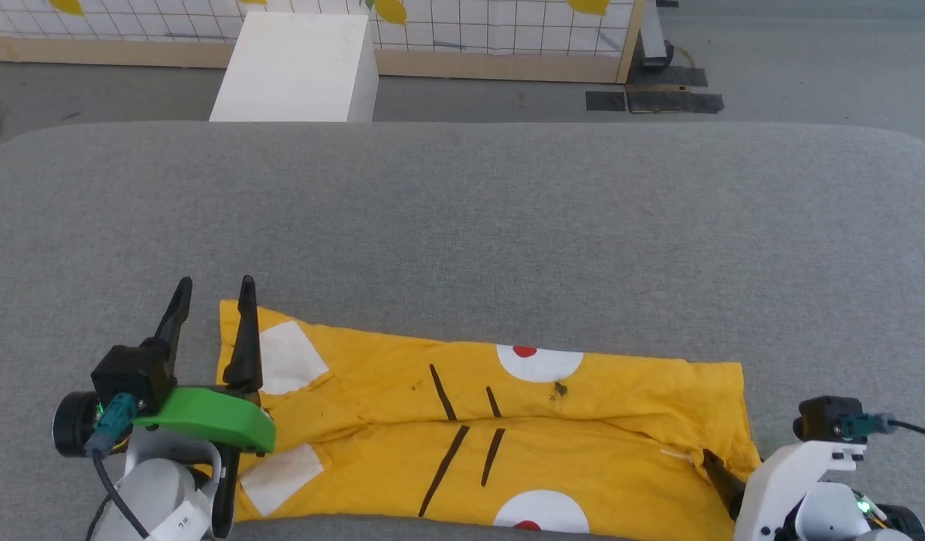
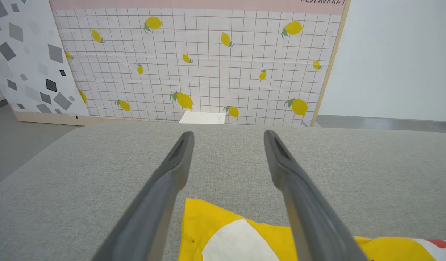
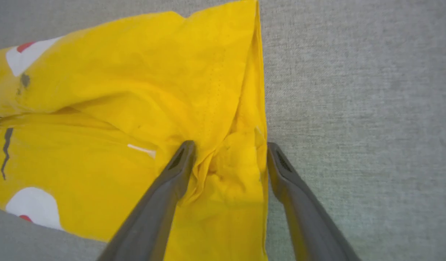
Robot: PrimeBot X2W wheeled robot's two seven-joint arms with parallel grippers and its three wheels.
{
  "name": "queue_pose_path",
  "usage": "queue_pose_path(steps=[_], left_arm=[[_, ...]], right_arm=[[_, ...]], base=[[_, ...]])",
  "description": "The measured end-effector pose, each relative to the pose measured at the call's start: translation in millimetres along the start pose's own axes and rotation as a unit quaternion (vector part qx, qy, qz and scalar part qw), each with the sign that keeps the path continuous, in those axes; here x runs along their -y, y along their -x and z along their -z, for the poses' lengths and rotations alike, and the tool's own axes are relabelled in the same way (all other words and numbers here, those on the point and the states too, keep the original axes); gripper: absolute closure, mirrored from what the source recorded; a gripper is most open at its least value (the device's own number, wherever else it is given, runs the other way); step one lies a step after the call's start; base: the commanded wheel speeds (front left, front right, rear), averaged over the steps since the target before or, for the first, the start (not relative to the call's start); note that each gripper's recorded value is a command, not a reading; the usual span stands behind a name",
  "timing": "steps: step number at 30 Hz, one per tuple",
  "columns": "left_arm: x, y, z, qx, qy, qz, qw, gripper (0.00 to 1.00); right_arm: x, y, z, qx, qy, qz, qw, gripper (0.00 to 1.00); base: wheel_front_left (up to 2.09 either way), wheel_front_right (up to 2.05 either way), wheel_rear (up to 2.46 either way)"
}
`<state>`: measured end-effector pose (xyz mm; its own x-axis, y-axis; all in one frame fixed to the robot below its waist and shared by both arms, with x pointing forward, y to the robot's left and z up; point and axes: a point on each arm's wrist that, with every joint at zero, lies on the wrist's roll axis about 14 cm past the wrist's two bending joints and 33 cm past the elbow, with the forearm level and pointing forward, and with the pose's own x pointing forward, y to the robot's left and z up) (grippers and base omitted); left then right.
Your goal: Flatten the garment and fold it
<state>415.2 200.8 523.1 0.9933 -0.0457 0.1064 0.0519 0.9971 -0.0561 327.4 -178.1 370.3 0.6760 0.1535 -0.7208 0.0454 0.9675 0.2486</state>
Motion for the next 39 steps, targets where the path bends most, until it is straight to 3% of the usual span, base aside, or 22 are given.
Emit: queue_pose_path(steps=[1,2,3,4,12,18,22,23,27,30,33,36,37,39], left_arm=[[0.0,0.0,1.3,-0.002,0.001,0.0,1.0,0.0],[-0.1,0.0,2.6,-0.003,0.001,0.0,1.0,0.0],[-0.6,0.2,4.3,-0.005,0.003,0.0,1.0,0.0],[-1.5,0.5,5.7,-0.007,0.003,-0.001,1.0,0.0],[-5.4,2.8,11.7,-0.015,0.009,-0.006,1.0,0.0],[-6.3,3.1,14.4,-0.018,0.007,-0.009,1.0,0.0],[-5.8,2.7,15.6,-0.019,0.005,-0.007,1.0,0.0],[-5.1,3.0,16.9,-0.02,0.006,-0.006,1.0,0.0],[-6.0,4.1,18.4,-0.022,0.008,-0.007,1.0,0.0],[-7.4,5.3,18.5,-0.022,0.01,-0.011,1.0,0.0],[-9.3,5.7,16.8,-0.02,0.01,-0.013,1.0,0.0],[-10.9,6.3,16.2,-0.019,0.01,-0.015,1.0,0.0],[-10.6,7.8,17.1,-0.021,0.011,-0.014,1.0,0.0],[-11.4,9.2,18.6,-0.023,0.01,-0.015,1.0,0.0]], right_arm=[[-1.2,-0.9,0.0,-0.004,0.001,-0.001,1.0,0.12],[-1.5,-1.8,-0.3,-0.008,0.003,-0.002,1.0,0.54],[-2.3,-3.0,-0.9,-0.012,0.004,-0.003,1.0,0.66],[-2.7,-3.9,-0.6,-0.016,0.005,-0.003,1.0,1.0],[11.9,-2.9,-9.4,-0.008,-0.015,0.018,1.0,1.0],[74.1,16.8,-31.6,0.029,-0.002,0.128,0.991,1.0],[116.1,36.7,-50.4,0.054,0.021,0.213,0.975,1.0],[137.8,47.5,-56.4,0.058,0.035,0.259,0.964,1.0],[140.2,48.4,-58.2,0.056,0.043,0.267,0.961,1.0],[121.9,44.4,-66.5,0.055,0.07,0.248,0.965,1.0],[80.0,41.4,-76.4,0.058,0.101,0.196,0.974,1.0],[19.3,45.3,-90.7,0.074,0.131,0.113,0.982,1.0],[-47.1,52.6,-99.7,0.094,0.173,0.025,0.98,1.0],[-85.3,56.1,-99.3,0.1,0.205,-0.023,0.973,1.0]], base=[[0.0,0.0,0.0],[0.0,0.0,0.0],[0.0,0.0,0.0],[0.0,0.0,0.0],[0.0,0.0,0.0],[0.0,0.0,0.0],[0.0,0.0,0.0],[0.0,0.0,0.0],[0.0,0.0,0.0],[0.0,0.0,0.0],[0.0,0.0,0.0],[0.0,0.0,0.0],[0.0,0.0,0.0],[0.0,0.0,0.0]])
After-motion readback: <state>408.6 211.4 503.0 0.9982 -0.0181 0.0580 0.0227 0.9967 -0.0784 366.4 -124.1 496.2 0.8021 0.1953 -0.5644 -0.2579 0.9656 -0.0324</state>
